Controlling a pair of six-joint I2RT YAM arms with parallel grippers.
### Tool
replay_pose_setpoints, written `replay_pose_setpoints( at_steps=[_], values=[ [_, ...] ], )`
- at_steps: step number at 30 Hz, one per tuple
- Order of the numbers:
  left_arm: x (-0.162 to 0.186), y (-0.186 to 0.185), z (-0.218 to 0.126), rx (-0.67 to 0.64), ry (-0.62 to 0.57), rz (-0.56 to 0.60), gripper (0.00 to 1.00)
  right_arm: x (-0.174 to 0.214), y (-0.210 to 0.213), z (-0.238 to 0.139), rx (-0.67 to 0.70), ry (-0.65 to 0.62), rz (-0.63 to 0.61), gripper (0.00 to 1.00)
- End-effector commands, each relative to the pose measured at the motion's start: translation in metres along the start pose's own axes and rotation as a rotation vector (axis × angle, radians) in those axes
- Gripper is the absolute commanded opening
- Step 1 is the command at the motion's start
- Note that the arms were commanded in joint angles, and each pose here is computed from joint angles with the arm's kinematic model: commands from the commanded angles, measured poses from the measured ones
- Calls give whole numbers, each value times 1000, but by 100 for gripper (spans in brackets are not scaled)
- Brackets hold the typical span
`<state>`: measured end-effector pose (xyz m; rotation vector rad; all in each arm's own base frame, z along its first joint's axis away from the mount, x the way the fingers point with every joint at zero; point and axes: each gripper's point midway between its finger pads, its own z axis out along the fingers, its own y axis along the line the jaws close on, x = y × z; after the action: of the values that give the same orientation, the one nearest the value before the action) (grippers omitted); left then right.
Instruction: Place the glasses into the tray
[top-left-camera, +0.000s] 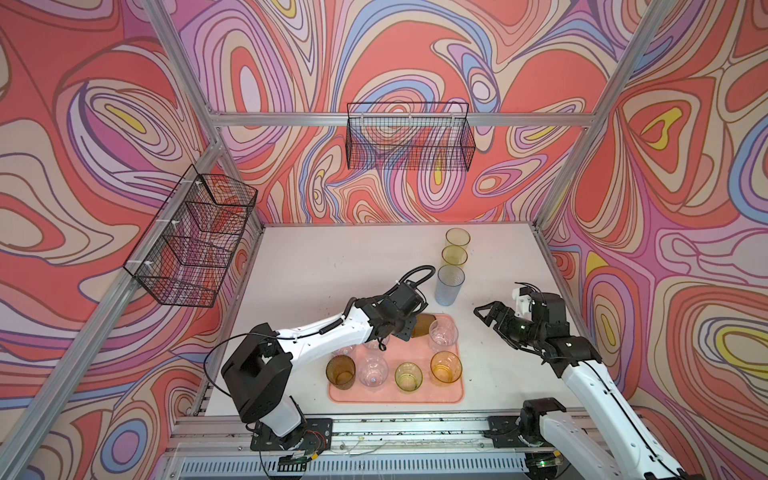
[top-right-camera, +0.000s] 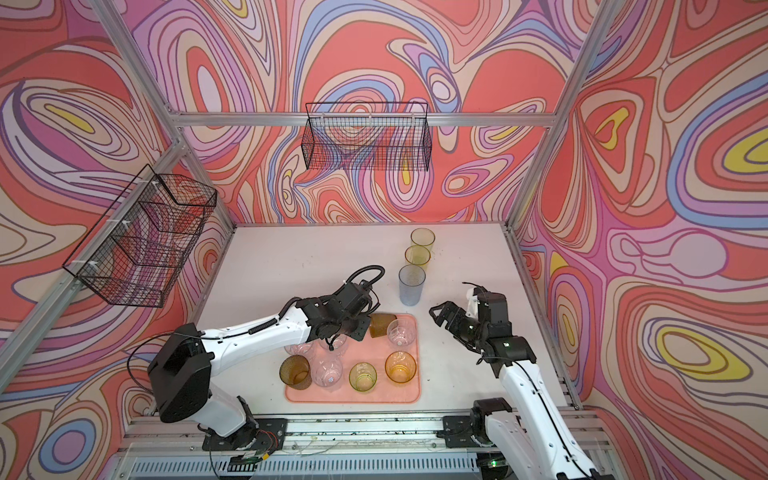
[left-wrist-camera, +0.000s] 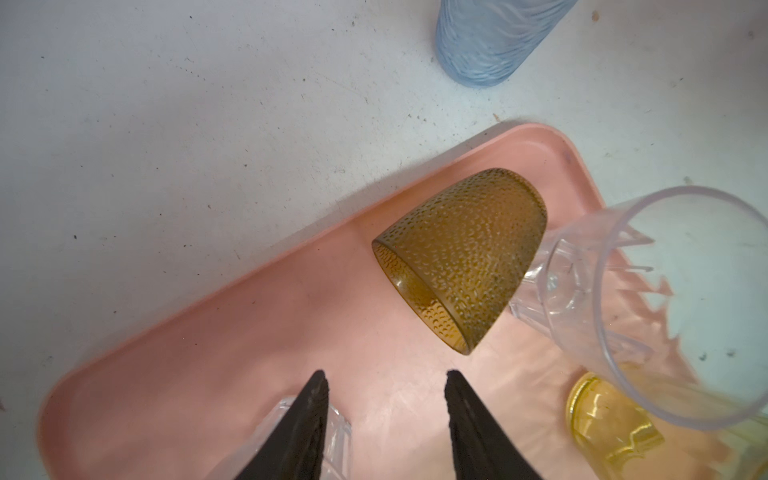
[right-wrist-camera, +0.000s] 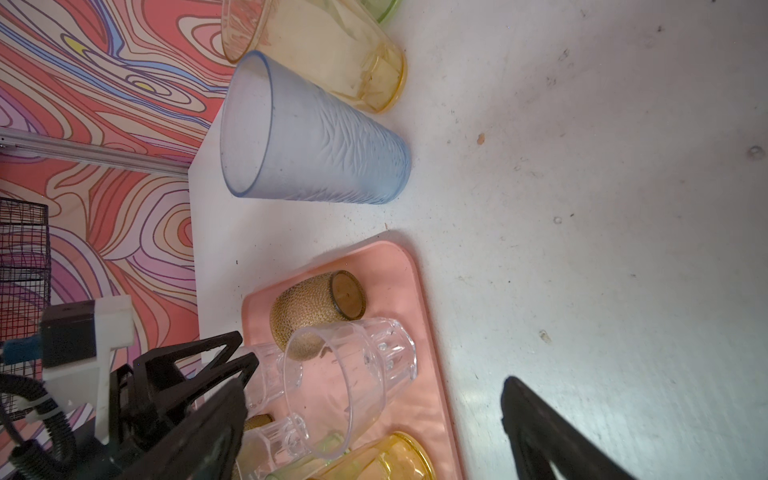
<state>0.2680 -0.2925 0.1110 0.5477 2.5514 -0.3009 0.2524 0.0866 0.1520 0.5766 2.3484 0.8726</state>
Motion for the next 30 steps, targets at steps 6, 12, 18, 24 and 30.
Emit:
replay_pose_setpoints(
  at_steps=[6,12,18,24,30],
  values=[
    [-5,-18,5,125,19,-188,51,-1,-1,-1,4,-8,-1,98],
    [-7,-23,11,149,29,-240,49,-2,-3,-4,16,-18,-7,98],
    [-4,-25,22,160,47,-281,48,-1,-4,-4,23,-17,-9,98],
    [-9,-23,26,159,18,-327,43,0,-7,-4,39,-18,-13,99],
    [-6,-22,36,171,36,-365,39,-1,-8,-5,46,-20,-18,98]
  ],
)
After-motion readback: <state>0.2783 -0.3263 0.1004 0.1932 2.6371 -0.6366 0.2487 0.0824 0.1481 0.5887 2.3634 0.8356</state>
